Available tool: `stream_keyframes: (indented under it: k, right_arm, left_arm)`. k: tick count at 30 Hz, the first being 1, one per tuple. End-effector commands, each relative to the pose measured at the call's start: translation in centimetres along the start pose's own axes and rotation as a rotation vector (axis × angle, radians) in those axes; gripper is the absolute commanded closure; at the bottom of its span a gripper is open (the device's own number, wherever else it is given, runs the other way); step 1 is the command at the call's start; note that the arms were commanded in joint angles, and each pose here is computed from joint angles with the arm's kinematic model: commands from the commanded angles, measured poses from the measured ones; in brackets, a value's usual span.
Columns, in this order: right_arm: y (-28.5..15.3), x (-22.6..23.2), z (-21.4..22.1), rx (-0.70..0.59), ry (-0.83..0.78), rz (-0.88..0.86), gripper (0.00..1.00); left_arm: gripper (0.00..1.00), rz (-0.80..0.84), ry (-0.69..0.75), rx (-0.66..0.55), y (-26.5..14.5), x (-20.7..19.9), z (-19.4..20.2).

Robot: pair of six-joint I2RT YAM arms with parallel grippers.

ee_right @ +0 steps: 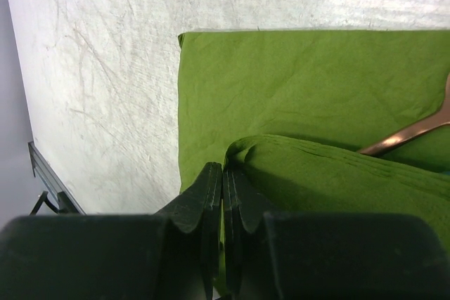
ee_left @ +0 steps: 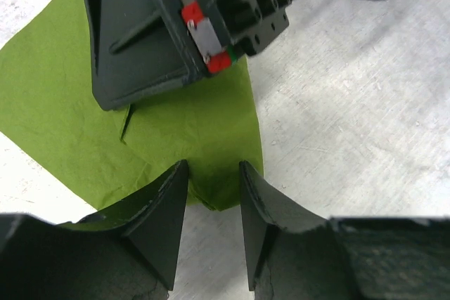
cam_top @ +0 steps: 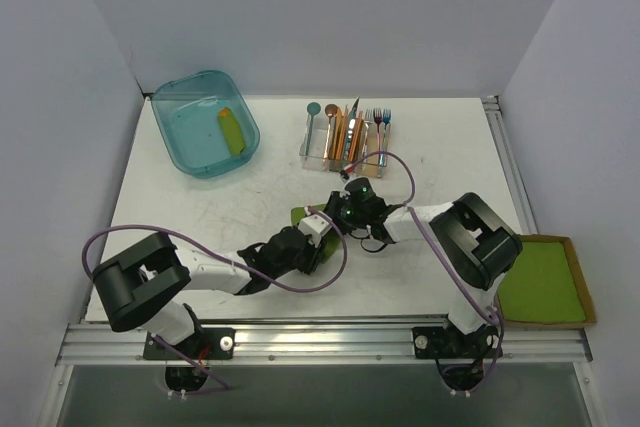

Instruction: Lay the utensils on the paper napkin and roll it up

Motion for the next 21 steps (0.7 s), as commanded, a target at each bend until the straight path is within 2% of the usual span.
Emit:
stream_keyframes:
  k: [1, 5, 6, 8, 12, 14, 16, 21]
  right_arm:
    - [0.0, 1.9, -2.2, -0.044, -0.017, -0.059, 0.98]
    - [-0.2, 2.2, -3.1, -0.069, -0.018, -0.065, 0.91]
    - [-0.3, 2.3, -3.3, -0.078, -0.02, -0.072, 0.85]
    - [-0.4, 2.3, -3.8, -0.091, -0.017, -0.08, 0.79]
    - [-1.5, 3.8, -5.4, -0.15, -0.025, -0.207, 0.54]
    - [-2.3, 4.0, -5.4, -0.16, -0.031, -0.247, 0.47]
    - [-2.7, 3.9, -5.7, -0.172, -0.037, -0.251, 0.44]
    - [-4.1, 3.7, -5.5, -0.188, -0.035, -0.259, 0.46]
  left_arm:
    - [0.56, 0.013, -0.016, -0.043, 0.3, -0.4, -0.2]
    - [0.57, 0.019, -0.028, -0.046, 0.1, -0.3, 0.3]
    - [0.57, 0.022, -0.029, -0.046, 0.0, -0.4, 0.4]
    - [0.57, 0.022, -0.031, -0.041, -0.1, -0.4, 0.8]
    - [0.57, 0.021, -0.04, -0.046, -0.2, -0.3, 1.0]
    - [0.57, 0.023, -0.04, -0.049, -0.2, -0.3, 1.0]
    - [0.57, 0.023, -0.042, -0.052, -0.2, -0.3, 0.9]
    - [0.57, 0.02, -0.043, -0.051, -0.1, -0.3, 1.0]
Point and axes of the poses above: each gripper's point midway between its finger pads, its own y axis out along the fingers, its own x axis along the line the jaws close on, z = x × y, the point moved 2 cm from there along -y, back along the fingers, and after that the axes turned 1 degree about y, right-handed, at the moved point
